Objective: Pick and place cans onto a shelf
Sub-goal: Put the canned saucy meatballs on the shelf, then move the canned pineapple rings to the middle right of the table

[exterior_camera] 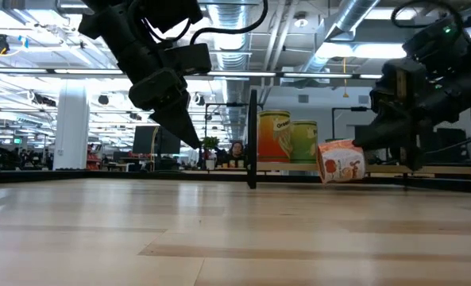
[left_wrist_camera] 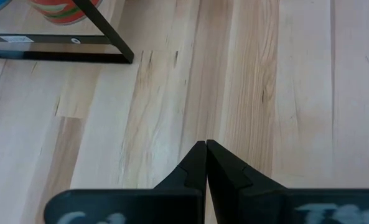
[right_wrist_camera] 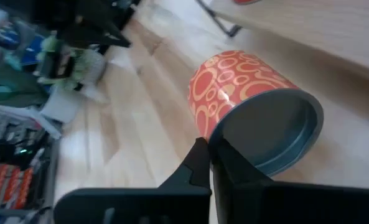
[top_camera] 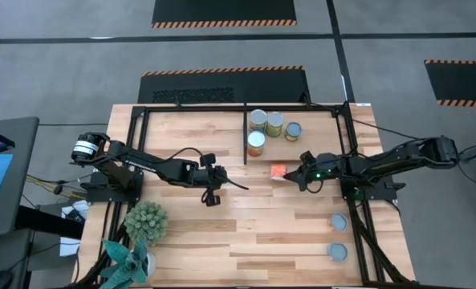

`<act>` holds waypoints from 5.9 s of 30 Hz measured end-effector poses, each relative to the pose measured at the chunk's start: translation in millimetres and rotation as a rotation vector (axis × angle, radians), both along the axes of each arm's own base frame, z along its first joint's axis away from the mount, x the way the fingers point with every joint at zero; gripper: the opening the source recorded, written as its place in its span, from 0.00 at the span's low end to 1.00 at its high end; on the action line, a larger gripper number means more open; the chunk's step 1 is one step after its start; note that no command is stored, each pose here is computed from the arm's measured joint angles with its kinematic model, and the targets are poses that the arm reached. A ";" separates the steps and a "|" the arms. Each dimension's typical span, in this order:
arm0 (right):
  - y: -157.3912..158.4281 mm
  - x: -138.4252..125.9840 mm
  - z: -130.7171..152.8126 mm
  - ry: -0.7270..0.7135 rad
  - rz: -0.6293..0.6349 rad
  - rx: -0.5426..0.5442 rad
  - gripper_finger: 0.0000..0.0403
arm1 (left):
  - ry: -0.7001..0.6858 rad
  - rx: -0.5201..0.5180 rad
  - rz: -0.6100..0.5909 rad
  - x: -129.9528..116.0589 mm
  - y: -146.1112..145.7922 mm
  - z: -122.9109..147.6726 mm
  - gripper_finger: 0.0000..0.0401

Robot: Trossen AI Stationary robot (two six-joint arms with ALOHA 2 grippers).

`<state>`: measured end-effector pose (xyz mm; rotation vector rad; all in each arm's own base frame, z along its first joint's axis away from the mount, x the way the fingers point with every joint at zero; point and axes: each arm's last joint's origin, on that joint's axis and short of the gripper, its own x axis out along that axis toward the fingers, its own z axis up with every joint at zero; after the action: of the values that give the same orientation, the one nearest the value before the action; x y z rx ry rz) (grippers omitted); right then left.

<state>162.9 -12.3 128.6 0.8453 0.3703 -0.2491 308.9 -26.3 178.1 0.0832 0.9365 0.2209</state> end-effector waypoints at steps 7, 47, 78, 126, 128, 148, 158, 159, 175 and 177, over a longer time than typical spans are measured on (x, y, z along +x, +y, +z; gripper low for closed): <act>6.6 2.4 12.5 -0.066 0.040 -0.002 0.02 | 0.000 -0.001 0.001 0.0 0.0 0.0 0.00; -61.0 46.5 131.9 0.816 0.122 -0.217 0.01 | 0.009 0.010 -0.009 -0.5 0.1 -0.3 0.00; -74.0 81.2 110.5 1.038 0.265 -0.193 0.20 | 0.005 0.004 -0.003 -0.3 0.1 -0.1 0.00; -45.4 32.5 101.6 1.087 -0.019 -0.234 0.20 | 0.017 -0.016 -0.013 -1.1 -0.5 -0.8 0.00; -46.7 32.7 101.7 1.083 -0.022 -0.238 0.20 | 0.017 -0.015 -0.013 -1.1 -0.5 -0.8 0.00; -52.1 39.6 103.4 1.017 -0.034 -0.297 0.20 | 0.017 -0.015 -0.013 -1.1 -0.5 -0.9 0.00; -53.5 40.4 104.0 1.018 -0.062 -0.333 0.20 | 0.017 -0.017 -0.013 -1.1 -0.6 -0.8 0.00; -53.7 40.6 104.1 1.016 -0.065 -0.335 0.20 | 0.017 -0.018 -0.012 -1.1 -0.6 -0.9 0.00; 18.7 26.9 130.5 1.140 0.252 -0.052 0.20 | 0.016 -0.022 -0.006 -1.2 -0.6 -0.9 0.00; 41.9 18.6 123.5 1.202 0.285 -0.073 0.20 | 0.020 -0.022 -0.006 -1.5 -0.6 -1.1 0.00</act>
<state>181.6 29.6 252.1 0.4756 1.5784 -0.4868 307.4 -26.9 177.0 0.0684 0.9583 0.2045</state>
